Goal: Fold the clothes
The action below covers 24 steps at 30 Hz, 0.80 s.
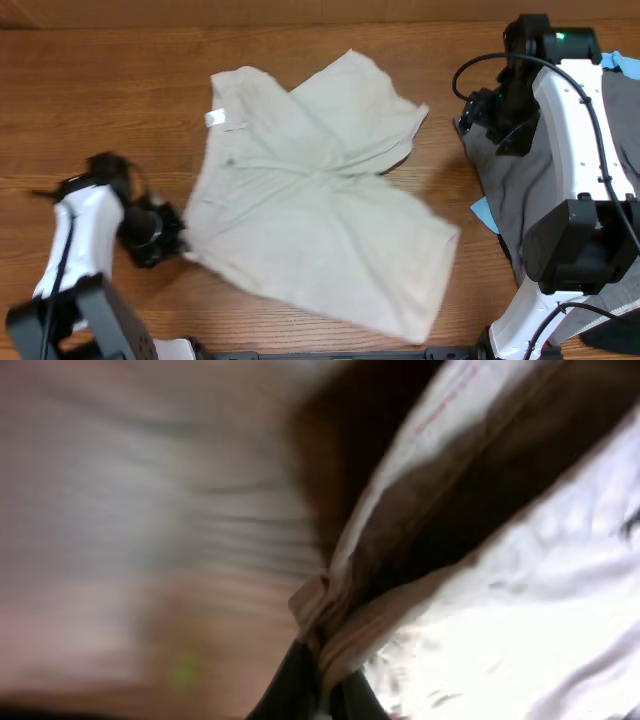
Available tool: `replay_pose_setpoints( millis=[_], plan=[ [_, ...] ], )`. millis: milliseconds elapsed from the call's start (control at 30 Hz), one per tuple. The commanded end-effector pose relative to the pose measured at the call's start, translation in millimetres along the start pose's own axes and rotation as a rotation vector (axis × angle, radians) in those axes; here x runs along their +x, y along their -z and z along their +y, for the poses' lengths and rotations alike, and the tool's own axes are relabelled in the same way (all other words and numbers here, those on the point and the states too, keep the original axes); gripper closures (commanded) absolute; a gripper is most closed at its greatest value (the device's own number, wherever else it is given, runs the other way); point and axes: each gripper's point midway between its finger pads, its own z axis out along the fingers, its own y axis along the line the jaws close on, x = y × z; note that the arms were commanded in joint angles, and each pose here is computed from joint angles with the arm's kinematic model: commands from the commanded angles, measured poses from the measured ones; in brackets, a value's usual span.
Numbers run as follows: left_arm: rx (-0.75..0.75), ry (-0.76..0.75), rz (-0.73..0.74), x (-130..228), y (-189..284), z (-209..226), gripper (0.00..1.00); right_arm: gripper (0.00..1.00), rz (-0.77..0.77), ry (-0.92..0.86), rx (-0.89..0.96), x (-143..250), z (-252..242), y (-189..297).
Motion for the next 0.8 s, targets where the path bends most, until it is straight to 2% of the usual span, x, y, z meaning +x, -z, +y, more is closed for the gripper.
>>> replay_pose_setpoints(
  millis=[0, 100, 133, 167, 200, 333, 433, 567, 767],
  plan=[
    [-0.061, 0.077, -0.099, -13, 22, 33, 0.96, 0.25, 0.08, 0.085, -0.046, 20, 17, -22],
    [-0.018, 0.099, -0.09, -13, 23, 33, 0.93, 0.25, 0.108, 0.139, -0.109, 29, 38, -45],
    [-0.013, 0.094, -0.088, -13, 22, 31, 0.61, 0.25, 0.103, 0.154, -0.128, 29, 45, -54],
    [-0.015, 0.087, -0.088, -12, 22, 30, 0.15, 0.25, 0.093, 0.169, -0.148, 28, 52, -62],
    [-0.017, 0.08, -0.086, -11, 22, 28, 0.0, 0.25, 0.081, 0.182, -0.17, 27, 59, -69],
    [-0.014, 0.078, -0.09, -12, 23, 26, 0.0, 0.22, -0.045, 0.228, -0.303, 0, 91, -89],
    [0.064, 0.066, -0.116, -21, 25, 12, 0.0, 0.22, -0.127, 0.257, -0.4, -17, 111, -95],
    [0.266, -0.074, -0.207, -43, 34, -32, 0.0, 0.25, -0.185, 0.225, -0.452, -35, 122, -110],
    [0.303, -0.252, -0.349, -65, 40, -76, 0.0, 0.33, -0.193, 0.216, -0.509, -52, 136, -143]
  ],
)
